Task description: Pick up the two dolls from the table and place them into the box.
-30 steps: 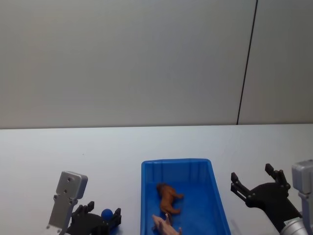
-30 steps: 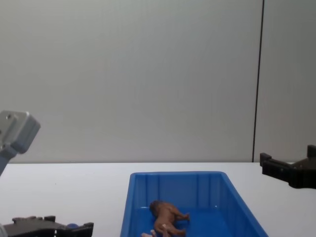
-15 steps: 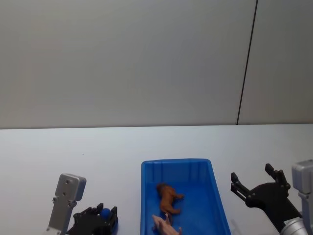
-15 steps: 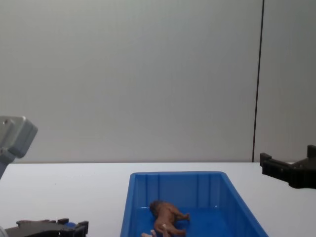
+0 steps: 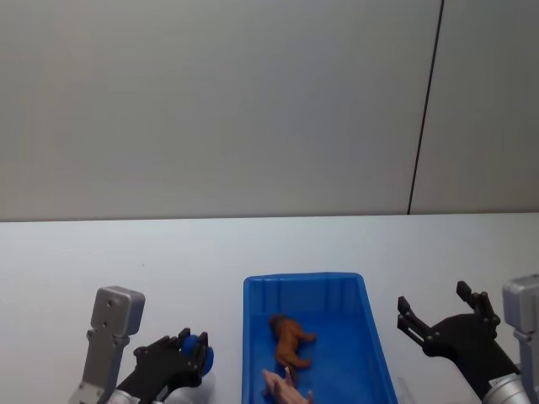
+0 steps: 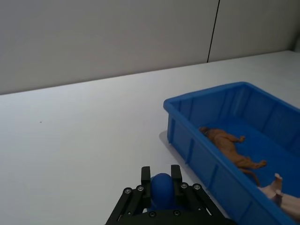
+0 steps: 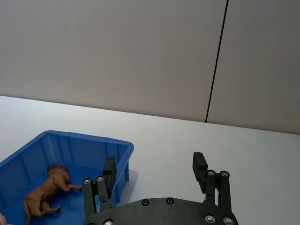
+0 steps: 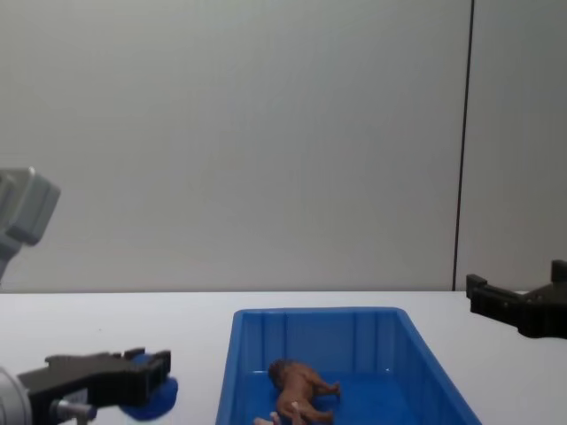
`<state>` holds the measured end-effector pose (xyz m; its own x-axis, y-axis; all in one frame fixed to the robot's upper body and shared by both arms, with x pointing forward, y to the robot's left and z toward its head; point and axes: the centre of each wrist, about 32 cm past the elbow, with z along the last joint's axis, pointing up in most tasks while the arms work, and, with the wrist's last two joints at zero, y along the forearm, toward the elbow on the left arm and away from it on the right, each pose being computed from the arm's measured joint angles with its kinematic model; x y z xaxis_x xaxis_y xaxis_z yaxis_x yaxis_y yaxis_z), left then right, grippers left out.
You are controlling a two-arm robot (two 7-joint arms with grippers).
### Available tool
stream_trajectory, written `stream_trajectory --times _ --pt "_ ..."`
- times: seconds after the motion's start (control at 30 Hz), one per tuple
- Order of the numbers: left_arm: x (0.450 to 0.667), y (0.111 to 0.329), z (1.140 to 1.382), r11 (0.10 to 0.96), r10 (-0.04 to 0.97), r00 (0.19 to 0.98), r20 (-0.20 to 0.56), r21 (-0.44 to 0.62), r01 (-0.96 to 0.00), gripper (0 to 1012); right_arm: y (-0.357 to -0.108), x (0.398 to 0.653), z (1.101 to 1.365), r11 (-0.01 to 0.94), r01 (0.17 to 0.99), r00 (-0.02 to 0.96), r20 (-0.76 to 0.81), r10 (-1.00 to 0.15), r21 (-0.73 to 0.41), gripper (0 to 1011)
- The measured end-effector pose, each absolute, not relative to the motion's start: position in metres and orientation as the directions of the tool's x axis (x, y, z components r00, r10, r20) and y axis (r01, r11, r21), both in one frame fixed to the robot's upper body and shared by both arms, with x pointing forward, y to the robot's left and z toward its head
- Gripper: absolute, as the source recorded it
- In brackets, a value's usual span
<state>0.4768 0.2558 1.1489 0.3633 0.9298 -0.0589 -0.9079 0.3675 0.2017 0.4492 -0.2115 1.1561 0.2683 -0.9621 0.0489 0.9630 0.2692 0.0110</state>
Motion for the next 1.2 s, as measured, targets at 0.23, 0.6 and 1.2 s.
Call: stream_trajectory --times 0.23,0.6,1.2 --pt "0.48 0.252 1.161 0.399 0.917 0.397 -0.04 0.133 -0.907 223 -0.212 0.449 1.156 0.269 0.963 0.268 0.049 -0.962 0.011 1001" --pt "0.487 0.248 1.175 0.49 0.871 0.49 -0.018 0.045 -0.87 169 -0.212 0.449 1.156 0.269 0.963 0.268 0.049 -0.962 0.011 1001" --pt "0.508 0.222 1.187 0.67 0.74 0.672 -0.013 -0.071 -0.739 149 -0.212 0.449 1.156 0.269 0.963 0.268 0.049 -0.962 0.011 1001"
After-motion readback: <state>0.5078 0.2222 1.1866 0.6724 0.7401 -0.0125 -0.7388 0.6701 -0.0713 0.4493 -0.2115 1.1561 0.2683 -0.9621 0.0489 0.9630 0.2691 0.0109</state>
